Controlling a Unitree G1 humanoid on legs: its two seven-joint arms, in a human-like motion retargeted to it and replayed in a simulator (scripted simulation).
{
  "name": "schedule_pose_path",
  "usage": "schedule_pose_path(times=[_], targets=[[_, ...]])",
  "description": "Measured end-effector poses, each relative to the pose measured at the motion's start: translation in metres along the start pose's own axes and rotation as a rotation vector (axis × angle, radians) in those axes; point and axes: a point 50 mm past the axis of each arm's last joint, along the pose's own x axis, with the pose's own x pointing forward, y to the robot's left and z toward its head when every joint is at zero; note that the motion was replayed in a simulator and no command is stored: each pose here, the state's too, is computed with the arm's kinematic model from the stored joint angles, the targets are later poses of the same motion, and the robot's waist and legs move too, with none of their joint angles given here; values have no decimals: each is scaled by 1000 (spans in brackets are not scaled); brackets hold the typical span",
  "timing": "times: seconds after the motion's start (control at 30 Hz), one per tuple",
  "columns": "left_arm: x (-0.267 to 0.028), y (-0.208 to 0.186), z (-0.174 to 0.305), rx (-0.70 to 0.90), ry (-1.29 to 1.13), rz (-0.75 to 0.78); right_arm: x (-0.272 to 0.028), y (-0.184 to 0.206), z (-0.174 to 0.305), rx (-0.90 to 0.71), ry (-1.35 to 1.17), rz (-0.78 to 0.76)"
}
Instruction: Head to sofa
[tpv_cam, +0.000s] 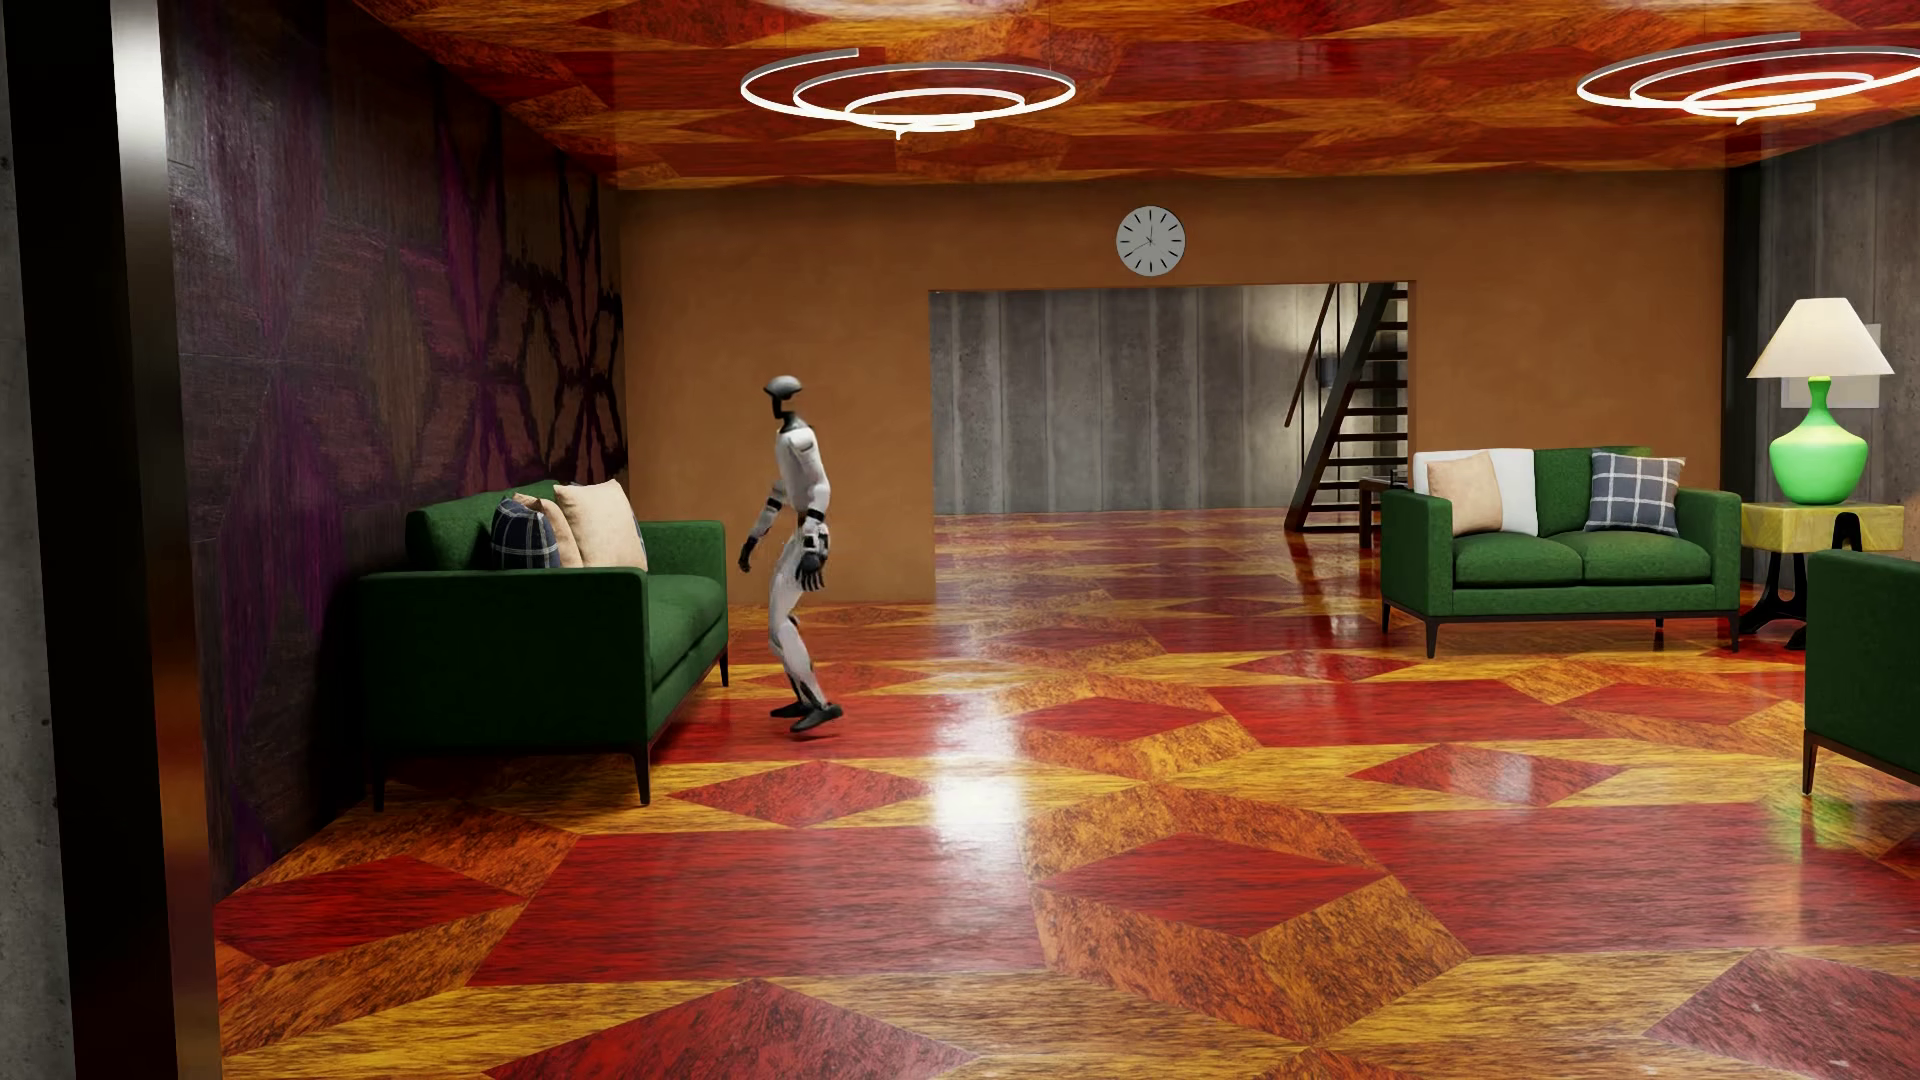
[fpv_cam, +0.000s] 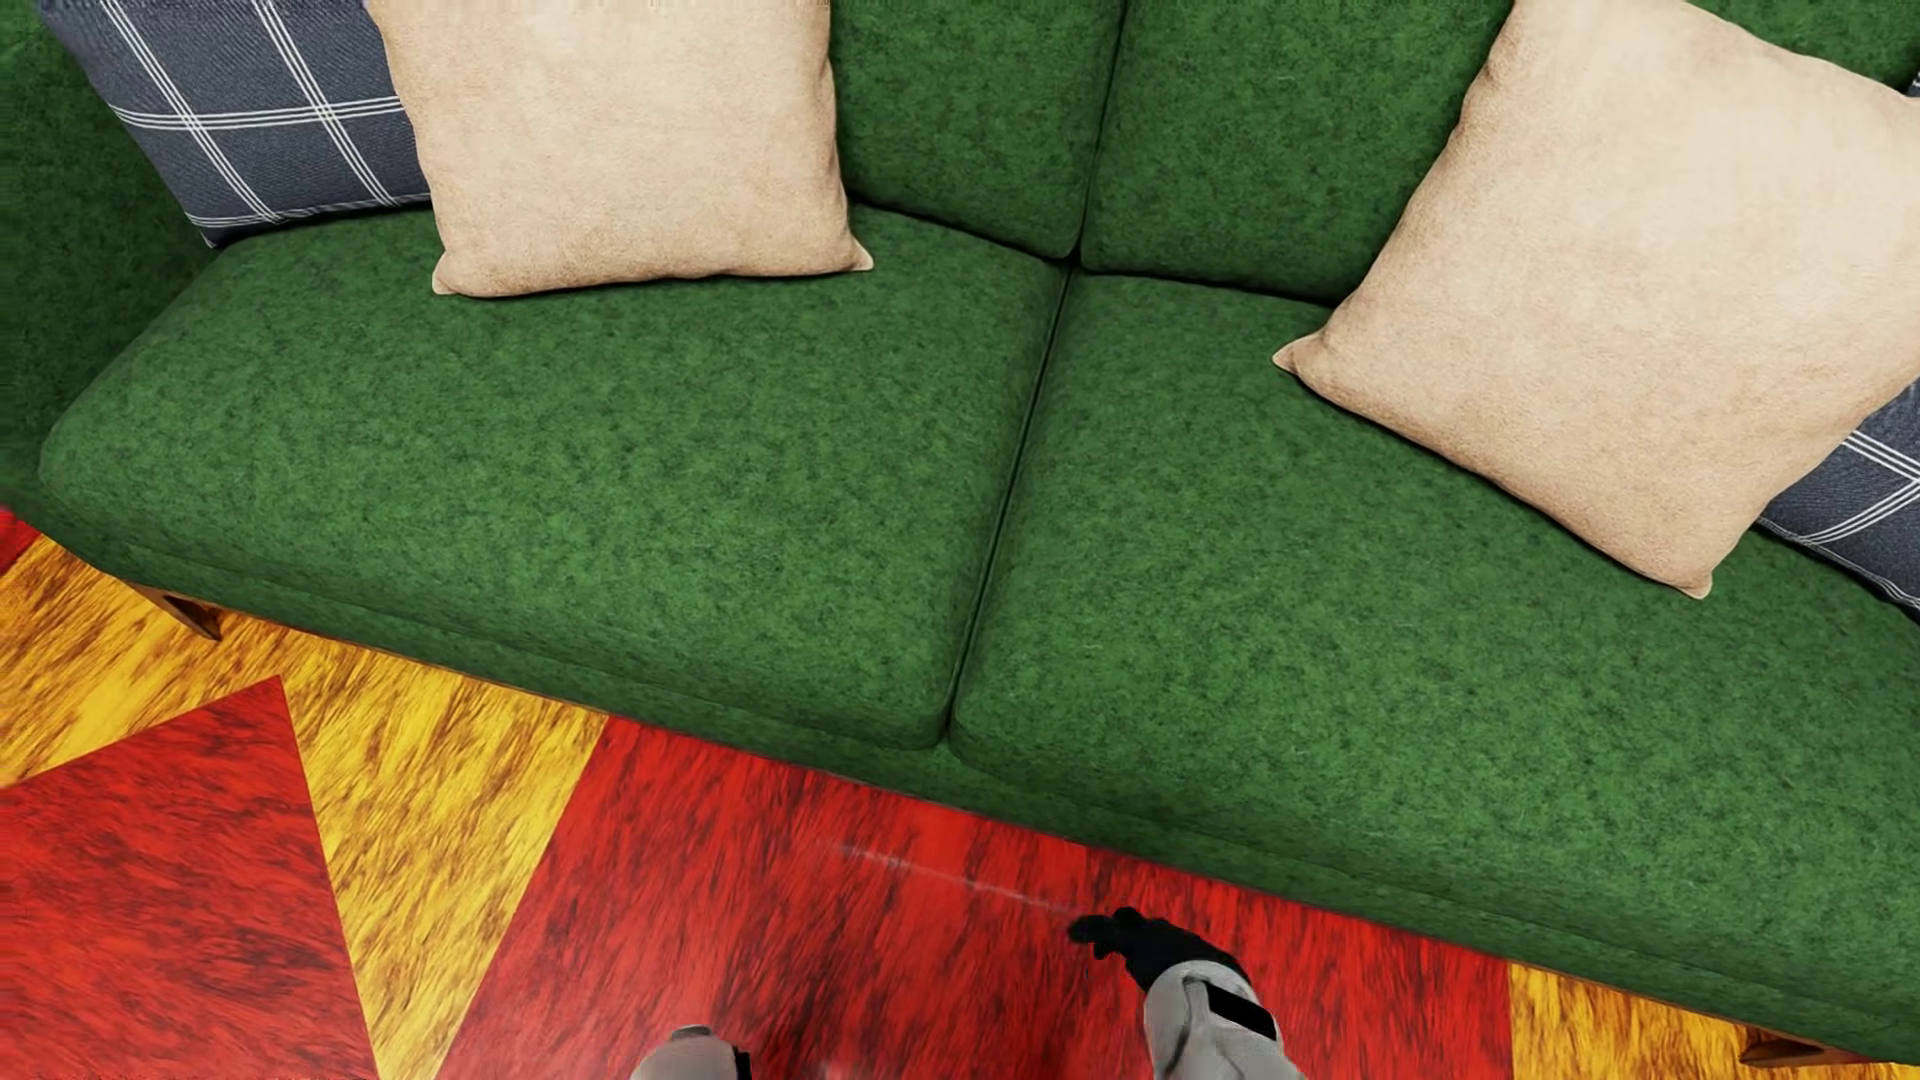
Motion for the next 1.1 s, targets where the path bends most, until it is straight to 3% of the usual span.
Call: schedule_pose_path(times=[0.1, 0.23, 0.37, 0.47, 0.53, 0.6, 0.67, 0.9, 1.1], targets=[[-5, -19, -21, -1, 42, -65, 3, -33, 19, -17, -96, -112], [-7, -26, -23, 21, 35, -109, 3, -41, 7, 27, -63, -147], [-3, 6, 10, 36, -88, 15, -1, -1, -24, 117, 92, -28], [-8, 29, 37, -109, -208, 182, -11, 47, -42, -19, 161, 183], [-11, 37, 47, -148, -266, 213, -22, 76, -50, -83, 179, 311], [-12, 39, 53, -135, -297, 206, -32, 91, -59, 140, 252, 248], [-11, 33, 54, -133, -285, 181, -39, 98, -64, 235, 281, 205], [-5, -11, 38, 7, -145, -25, -26, 72, -60, 7, 204, 257], [-5, -12, 30, 15, -124, -23, -19, 57, -42, 28, 129, 178]])
